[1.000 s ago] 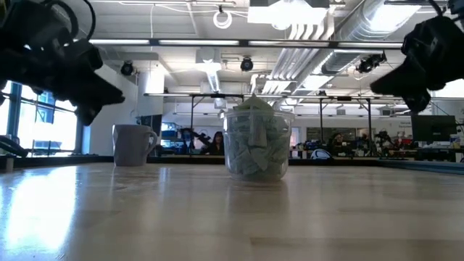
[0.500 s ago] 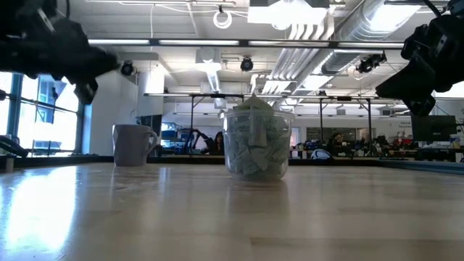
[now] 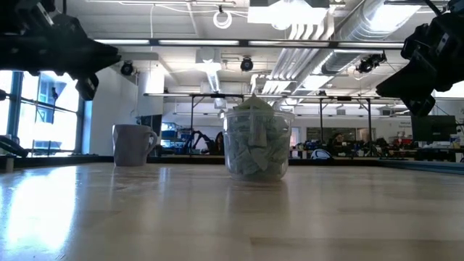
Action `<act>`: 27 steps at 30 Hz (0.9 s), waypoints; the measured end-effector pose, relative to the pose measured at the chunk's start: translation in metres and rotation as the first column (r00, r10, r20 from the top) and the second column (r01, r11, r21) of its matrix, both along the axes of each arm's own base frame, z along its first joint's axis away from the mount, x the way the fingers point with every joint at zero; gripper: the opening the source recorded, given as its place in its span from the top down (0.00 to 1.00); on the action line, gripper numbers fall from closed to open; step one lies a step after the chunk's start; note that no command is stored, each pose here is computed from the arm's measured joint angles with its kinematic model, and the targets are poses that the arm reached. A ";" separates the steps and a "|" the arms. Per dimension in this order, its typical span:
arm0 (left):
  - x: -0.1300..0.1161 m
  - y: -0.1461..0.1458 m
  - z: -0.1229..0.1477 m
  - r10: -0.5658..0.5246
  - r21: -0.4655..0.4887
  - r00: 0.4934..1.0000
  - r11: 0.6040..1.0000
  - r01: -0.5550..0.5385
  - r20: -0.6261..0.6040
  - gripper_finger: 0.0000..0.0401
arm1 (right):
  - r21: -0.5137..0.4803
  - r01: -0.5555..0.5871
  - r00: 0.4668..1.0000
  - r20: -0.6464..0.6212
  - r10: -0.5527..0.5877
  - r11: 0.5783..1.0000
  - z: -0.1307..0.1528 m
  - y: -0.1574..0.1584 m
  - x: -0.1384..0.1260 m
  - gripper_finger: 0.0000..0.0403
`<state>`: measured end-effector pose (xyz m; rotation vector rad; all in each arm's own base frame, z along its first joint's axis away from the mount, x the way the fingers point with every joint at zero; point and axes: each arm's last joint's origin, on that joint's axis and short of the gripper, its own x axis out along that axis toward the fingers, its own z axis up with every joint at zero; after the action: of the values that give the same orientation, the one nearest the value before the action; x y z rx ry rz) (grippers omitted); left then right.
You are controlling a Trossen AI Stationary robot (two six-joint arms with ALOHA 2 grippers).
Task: Pick and place Stevia / Truvia into bins
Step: Return to Home Position
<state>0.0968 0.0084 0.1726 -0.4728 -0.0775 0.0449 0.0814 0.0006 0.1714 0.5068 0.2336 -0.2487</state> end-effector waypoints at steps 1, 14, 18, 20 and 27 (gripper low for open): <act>0.000 0.000 -0.001 0.000 -0.001 1.000 1.000 0.000 -0.013 0.76 | -0.001 0.003 1.000 0.000 -0.003 1.000 0.000 0.000 0.000 0.88; 0.000 0.000 -0.005 0.004 -0.004 0.999 1.000 -0.004 -0.045 0.76 | 0.016 -0.001 0.990 0.141 -0.002 1.000 0.001 0.001 0.009 0.87; 0.000 0.000 -0.005 0.004 -0.005 0.999 1.000 -0.004 -0.045 0.76 | 0.013 0.000 0.992 0.129 -0.001 1.000 -0.001 0.001 0.010 0.88; 0.000 0.000 -0.005 0.004 -0.004 0.999 1.000 -0.004 -0.045 0.76 | 0.015 -0.001 0.987 0.160 -0.002 1.000 0.000 0.001 0.011 0.88; 0.000 0.000 -0.005 0.004 -0.004 0.999 1.000 -0.004 -0.045 0.76 | 0.010 -0.001 0.986 0.164 -0.001 1.000 0.000 0.001 0.011 0.87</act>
<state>0.0971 0.0086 0.1678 -0.4760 -0.0341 0.0595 0.0924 0.0017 0.1716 0.5341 0.0747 -0.2049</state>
